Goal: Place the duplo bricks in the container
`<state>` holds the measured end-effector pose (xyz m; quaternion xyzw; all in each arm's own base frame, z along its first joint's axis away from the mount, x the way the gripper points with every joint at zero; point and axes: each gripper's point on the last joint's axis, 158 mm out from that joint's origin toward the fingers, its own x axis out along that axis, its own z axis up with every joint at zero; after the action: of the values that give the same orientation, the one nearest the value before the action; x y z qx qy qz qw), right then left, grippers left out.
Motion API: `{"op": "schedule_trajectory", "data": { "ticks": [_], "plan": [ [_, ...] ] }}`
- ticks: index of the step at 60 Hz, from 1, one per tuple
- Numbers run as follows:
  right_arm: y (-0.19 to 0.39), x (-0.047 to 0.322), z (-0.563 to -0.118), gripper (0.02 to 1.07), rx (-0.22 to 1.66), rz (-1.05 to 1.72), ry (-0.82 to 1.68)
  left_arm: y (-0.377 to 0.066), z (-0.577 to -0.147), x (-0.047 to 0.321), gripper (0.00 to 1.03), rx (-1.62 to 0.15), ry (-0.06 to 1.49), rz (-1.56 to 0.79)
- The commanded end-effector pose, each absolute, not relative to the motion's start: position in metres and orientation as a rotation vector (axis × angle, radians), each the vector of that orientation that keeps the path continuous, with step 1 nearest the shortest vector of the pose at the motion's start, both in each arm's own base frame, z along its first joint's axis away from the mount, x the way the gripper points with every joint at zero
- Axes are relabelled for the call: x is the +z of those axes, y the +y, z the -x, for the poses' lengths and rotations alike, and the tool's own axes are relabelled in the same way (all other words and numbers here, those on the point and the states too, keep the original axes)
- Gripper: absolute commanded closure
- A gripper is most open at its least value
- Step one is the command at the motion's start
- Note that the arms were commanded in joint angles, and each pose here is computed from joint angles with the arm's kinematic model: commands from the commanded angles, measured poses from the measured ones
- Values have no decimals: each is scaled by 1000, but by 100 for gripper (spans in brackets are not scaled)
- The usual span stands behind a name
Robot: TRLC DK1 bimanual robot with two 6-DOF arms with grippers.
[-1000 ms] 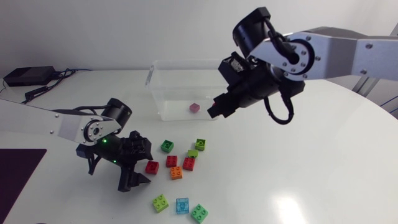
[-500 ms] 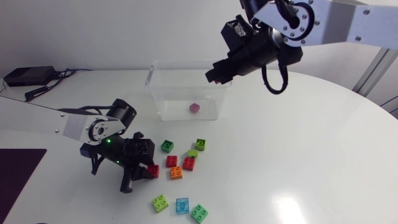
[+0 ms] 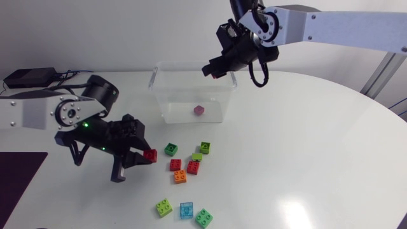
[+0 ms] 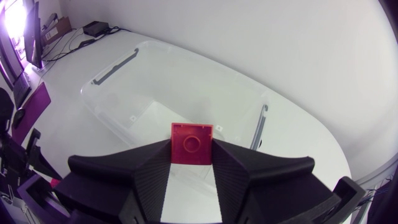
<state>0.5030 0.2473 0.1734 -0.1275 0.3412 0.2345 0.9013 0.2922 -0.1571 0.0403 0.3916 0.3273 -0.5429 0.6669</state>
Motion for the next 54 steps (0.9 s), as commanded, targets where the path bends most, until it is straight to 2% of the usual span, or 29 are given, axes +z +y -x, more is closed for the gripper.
{"op": "schedule_trajectory", "data": {
  "ticks": [1, 6, 9, 14, 18, 20, 34, 43, 54],
  "plan": [
    [246, 170, -518, 69, 478, 273, 693, -160, -309, 74, 77, -1180, 668, -866],
    [244, 165, -526, 68, 469, 274, 698, -161, -321, 91, 77, -1143, 635, -856],
    [243, 161, -531, 63, 463, 272, 702, -162, -328, 101, 77, -1122, 618, -847],
    [240, 153, -538, 41, 455, 275, 712, -165, -341, 120, 76, -1088, 584, -817],
    [238, 150, -542, 19, 443, 281, 715, -167, -353, 135, 76, -1061, 551, -797],
    [237, 150, -543, 14, 439, 285, 714, -168, -359, 143, 76, -1043, 534, -786],
    [228, 178, -538, 14, 422, 291, 673, -179, -407, 190, 75, -931, 412, -706],
    [217, 194, -506, 12, 439, 312, 665, -193, -449, 211, 75, -889, 367, -643],
    [219, 192, -452, 12, 521, 338, 673, -208, -483, 206, 75, -886, 366, -606]
  ]
}}
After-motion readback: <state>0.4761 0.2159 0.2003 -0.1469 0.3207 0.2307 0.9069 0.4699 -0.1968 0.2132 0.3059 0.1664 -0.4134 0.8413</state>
